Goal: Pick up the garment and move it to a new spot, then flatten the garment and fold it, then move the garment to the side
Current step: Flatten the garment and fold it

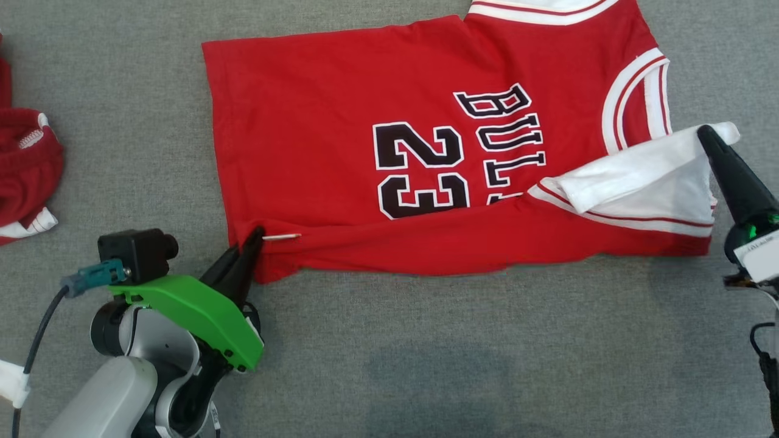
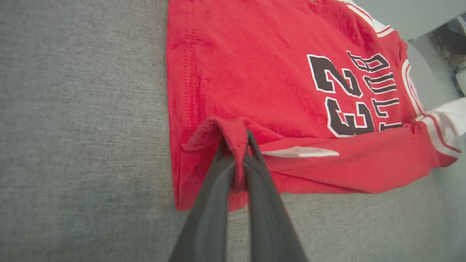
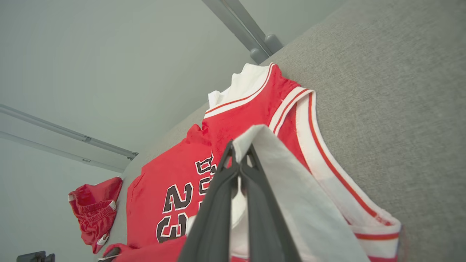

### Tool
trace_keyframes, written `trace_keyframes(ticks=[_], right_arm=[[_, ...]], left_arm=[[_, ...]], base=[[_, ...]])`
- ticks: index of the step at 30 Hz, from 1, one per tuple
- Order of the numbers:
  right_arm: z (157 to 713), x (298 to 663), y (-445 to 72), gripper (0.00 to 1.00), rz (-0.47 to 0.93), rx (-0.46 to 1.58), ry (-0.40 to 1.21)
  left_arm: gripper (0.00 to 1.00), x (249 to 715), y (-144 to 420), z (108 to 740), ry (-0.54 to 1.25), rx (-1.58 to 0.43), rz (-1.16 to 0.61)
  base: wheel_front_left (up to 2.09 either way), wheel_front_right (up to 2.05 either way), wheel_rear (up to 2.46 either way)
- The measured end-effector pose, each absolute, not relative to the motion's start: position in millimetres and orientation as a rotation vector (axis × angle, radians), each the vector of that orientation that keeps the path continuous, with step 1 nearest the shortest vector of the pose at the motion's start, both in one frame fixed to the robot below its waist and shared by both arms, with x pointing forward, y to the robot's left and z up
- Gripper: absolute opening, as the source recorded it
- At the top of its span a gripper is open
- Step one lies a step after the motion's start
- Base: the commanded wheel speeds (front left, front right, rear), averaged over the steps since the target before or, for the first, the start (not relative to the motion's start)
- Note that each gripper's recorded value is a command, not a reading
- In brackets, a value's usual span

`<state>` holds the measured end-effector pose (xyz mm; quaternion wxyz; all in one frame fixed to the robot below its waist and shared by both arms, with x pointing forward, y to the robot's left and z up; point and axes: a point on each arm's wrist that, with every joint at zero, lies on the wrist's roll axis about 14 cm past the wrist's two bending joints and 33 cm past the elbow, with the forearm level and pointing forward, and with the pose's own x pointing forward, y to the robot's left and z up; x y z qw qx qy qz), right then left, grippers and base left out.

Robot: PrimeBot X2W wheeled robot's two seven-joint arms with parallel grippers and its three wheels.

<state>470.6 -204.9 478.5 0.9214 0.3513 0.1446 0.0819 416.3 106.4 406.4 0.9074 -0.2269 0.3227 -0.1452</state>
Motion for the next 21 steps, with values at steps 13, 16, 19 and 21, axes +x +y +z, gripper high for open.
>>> trace_keyframes(ticks=[13, 16, 19, 21], right_arm=[[456.9, 503.4, -192.6, 0.0, 0.186, 0.577, 0.372], [460.5, 511.2, -193.4, 1.0, 0.184, 0.527, 0.352], [465.4, 512.7, -191.4, 1.0, 0.188, 0.504, 0.338], [475.4, 511.8, -195.9, 1.0, 0.181, 0.477, 0.306]], left_arm=[[0.38, 435.4, 119.0, 384.8, 0.707, -0.423, -0.233], [1.0, 437.3, 120.5, 382.3, 0.711, -0.399, -0.232], [1.0, 437.5, 122.6, 386.9, 0.692, -0.365, -0.237], [1.0, 438.7, 123.9, 395.3, 0.665, -0.365, -0.236]], base=[[0.0, 0.0, 0.0], [0.0, 0.0, 0.0], [0.0, 0.0, 0.0], [0.0, 0.0, 0.0]])
